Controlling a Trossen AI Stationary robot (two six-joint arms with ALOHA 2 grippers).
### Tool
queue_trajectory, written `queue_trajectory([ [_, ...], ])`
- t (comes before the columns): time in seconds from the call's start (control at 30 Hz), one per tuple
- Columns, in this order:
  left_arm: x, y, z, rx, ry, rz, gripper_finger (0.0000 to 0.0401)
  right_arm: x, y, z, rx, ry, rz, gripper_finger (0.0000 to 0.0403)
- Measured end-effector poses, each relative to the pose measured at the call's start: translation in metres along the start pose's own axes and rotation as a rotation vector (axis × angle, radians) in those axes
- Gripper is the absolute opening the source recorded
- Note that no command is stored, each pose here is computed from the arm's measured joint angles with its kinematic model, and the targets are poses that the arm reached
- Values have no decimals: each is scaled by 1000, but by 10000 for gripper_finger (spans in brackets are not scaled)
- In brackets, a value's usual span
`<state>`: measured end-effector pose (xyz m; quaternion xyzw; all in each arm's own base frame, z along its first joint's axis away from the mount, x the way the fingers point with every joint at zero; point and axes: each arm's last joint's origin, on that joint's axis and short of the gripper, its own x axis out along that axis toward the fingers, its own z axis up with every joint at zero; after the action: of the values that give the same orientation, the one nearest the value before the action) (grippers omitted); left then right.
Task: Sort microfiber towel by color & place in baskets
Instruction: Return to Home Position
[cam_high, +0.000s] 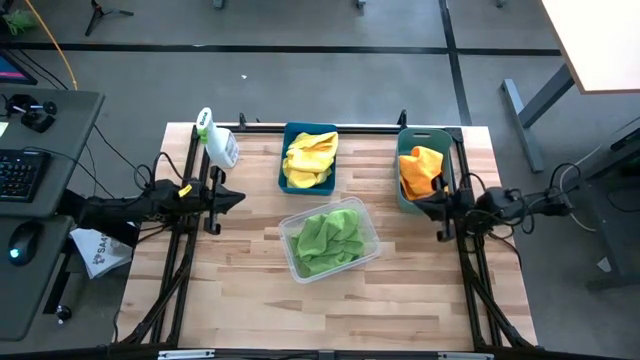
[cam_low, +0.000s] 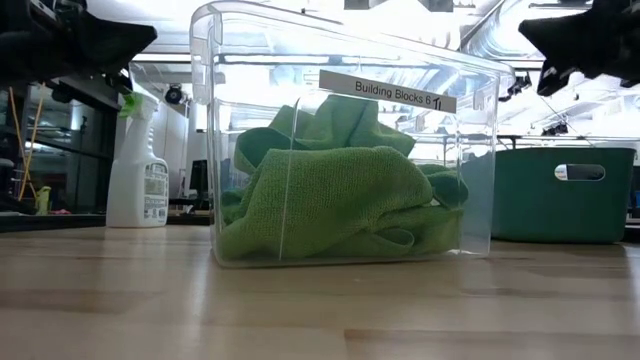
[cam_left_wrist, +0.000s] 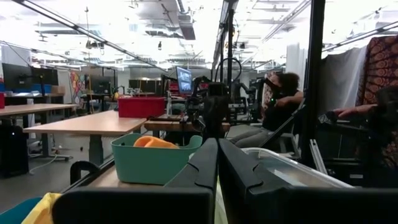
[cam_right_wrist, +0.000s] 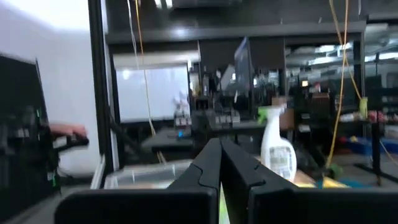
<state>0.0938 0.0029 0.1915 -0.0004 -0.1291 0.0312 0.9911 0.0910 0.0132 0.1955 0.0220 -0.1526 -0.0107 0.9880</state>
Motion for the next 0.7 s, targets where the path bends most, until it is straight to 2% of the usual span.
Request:
queue_trajectory([
  [0.1,0,0,0,0,-1,0,0,0,0,3,8,-33,1,0],
  [0.7,0,0,0,0,0,0,0,0,0,-2,-4,19,3,0],
])
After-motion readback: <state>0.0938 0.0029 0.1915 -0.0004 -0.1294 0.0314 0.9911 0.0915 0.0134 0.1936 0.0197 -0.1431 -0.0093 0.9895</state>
